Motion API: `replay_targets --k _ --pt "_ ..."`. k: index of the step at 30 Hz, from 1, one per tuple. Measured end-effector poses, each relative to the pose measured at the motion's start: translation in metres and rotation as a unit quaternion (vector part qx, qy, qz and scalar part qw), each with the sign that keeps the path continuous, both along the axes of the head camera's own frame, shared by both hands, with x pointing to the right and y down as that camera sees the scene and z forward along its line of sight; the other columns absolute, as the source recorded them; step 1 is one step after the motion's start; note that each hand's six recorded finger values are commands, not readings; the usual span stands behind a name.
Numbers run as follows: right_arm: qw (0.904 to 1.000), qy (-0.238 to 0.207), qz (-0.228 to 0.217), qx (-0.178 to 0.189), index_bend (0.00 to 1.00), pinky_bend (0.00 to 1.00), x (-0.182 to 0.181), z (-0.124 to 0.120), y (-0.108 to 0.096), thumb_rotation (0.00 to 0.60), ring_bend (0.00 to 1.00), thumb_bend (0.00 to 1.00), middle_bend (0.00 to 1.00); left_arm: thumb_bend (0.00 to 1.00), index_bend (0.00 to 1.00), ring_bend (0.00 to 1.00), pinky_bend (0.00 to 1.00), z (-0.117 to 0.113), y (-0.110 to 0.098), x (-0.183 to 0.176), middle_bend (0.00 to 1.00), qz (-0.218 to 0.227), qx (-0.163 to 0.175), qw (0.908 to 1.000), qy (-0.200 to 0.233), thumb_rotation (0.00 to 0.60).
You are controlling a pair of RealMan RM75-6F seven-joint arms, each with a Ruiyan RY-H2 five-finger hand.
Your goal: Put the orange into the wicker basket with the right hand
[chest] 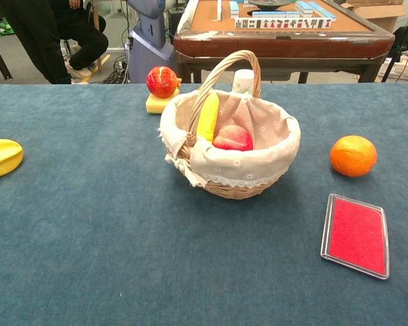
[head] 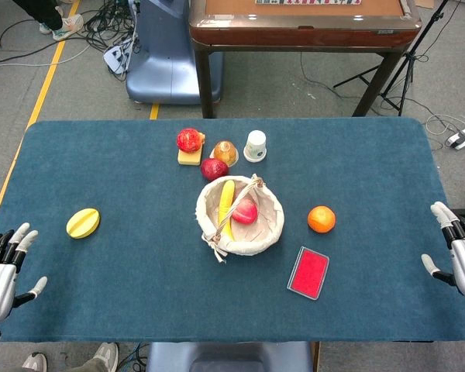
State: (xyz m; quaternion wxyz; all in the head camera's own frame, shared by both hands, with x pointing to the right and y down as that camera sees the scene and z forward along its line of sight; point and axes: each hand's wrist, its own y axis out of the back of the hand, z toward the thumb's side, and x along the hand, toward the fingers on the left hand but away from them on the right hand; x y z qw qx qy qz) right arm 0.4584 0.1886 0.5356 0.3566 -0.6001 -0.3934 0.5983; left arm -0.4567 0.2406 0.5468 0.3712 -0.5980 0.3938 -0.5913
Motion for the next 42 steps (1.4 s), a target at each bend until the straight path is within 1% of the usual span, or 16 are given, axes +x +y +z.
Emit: replay_targets --k 2,6,11,13,16,19,23,29,32,40,42 --pt "1.0 -0.003 -0.002 -0.001 0.04 0.4 -0.002 0.002 0.0 0.6 0.13 0.28 0.11 0.26 0.13 0.0 0.0 0.0 -0.001 0.0 0.0 0.0 -0.001 1.0 -0.001 0.6" --pt "0.9999 -0.004 -0.011 -0.009 0.04 0.4 -0.006 0.007 -0.001 0.6 0.13 0.2 0.12 0.26 0.13 0.0 0.0 0.0 -0.001 0.0 0.0 0.0 0.0 1.0 -0.002 0.6" --pt "0.9989 -0.001 -0.042 -0.02 0.04 0.4 -0.021 0.015 -0.011 0.6 0.13 0.16 0.15 0.26 0.13 0.0 0.0 0.0 -0.001 0.0 0.0 -0.001 -0.002 1.0 -0.002 0.6" --pt "0.9982 0.001 -0.053 -0.029 0.04 0.37 -0.027 0.02 -0.014 0.6 0.13 0.15 0.15 0.26 0.13 0.0 0.0 -0.001 0.0 -0.001 0.0 -0.002 -0.001 1.0 -0.005 0.6" --pt "0.9956 0.01 -0.076 -0.052 0.04 0.3 -0.04 0.032 -0.021 0.6 0.1 0.14 0.13 0.26 0.13 0.0 0.0 -0.001 0.001 -0.003 0.0 -0.006 -0.001 0.9999 -0.008 0.6" --pt "0.9914 0.018 -0.099 -0.083 0.04 0.23 -0.055 0.049 -0.029 0.6 0.04 0.14 0.08 0.26 0.13 0.0 0.0 -0.002 0.002 -0.003 0.0 -0.007 0.001 0.9999 -0.008 0.6" --pt "0.9839 0.022 -0.128 -0.122 0.04 0.21 -0.08 0.079 -0.041 0.6 0.03 0.14 0.07 0.26 0.13 0.0 0.0 -0.006 0.005 -0.006 0.0 -0.014 0.006 0.9998 -0.008 0.6" --pt "0.977 0.028 -0.159 -0.14 0.04 0.21 -0.111 0.119 -0.059 0.6 0.03 0.14 0.07 0.26 0.13 0.0 0.0 -0.009 0.008 -0.009 0.0 -0.02 0.007 0.9997 -0.012 0.6" --pt "0.9744 0.034 -0.167 -0.147 0.04 0.21 -0.121 0.135 -0.067 0.6 0.03 0.14 0.08 0.26 0.13 0.0 0.0 -0.01 0.009 -0.01 0.0 -0.021 0.009 0.9996 -0.014 0.6" --pt "0.9689 0.044 -0.174 -0.17 0.05 0.21 -0.137 0.17 -0.077 0.6 0.03 0.2 0.13 0.26 0.13 0.0 0.0 -0.011 0.011 -0.014 0.0 -0.027 0.007 0.9994 -0.019 0.6" --pt "0.9677 0.044 -0.173 -0.178 0.08 0.21 -0.141 0.178 -0.08 0.6 0.04 0.22 0.15 0.26 0.13 0.0 0.0 -0.01 0.011 -0.013 0.0 -0.025 0.006 0.9995 -0.018 0.6"
